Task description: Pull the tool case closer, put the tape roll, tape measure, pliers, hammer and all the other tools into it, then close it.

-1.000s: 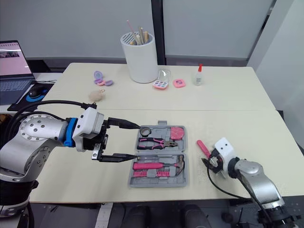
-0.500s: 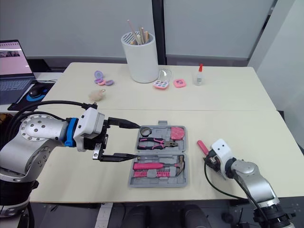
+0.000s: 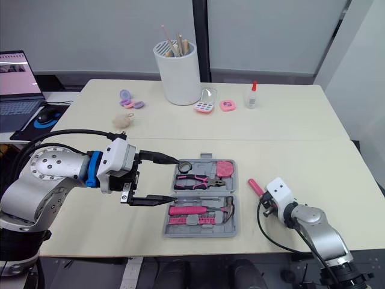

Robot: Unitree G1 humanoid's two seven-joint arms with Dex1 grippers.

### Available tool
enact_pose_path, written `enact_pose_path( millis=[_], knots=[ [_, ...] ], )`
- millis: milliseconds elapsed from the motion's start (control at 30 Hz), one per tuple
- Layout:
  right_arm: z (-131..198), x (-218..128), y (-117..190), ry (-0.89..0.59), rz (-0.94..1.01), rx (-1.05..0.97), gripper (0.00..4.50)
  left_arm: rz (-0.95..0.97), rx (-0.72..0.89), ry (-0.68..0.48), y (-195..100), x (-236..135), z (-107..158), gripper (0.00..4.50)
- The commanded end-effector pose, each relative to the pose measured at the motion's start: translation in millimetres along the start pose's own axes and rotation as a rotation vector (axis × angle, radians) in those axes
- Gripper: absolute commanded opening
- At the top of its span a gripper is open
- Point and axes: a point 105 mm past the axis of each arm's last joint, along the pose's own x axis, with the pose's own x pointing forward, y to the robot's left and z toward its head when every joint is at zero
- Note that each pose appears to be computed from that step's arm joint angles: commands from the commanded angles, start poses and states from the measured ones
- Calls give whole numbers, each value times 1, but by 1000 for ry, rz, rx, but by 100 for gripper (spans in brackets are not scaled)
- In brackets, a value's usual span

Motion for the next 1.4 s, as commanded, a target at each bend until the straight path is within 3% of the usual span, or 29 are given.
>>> enact_pose_path(
  millis=[33,233,333,633,1067,1400],
  knots=[
    [15,-9,-1,-17,19,-102,71,2,55,-24,-1,0,9,450],
    [56,-25,8,-30,148,-292,71,31,92,-79,-4,-9,5,450],
    [72,-30,24,-41,234,-363,71,-21,73,24,-14,-16,-12,450],
    [117,-28,87,-63,452,-472,71,-18,-19,71,-30,-41,-30,450],
    [127,-4,146,-34,566,-524,71,-98,-129,195,-52,-72,-47,450],
    [110,-3,174,8,686,-625,71,-172,-150,283,-77,-83,-58,450]
  ],
)
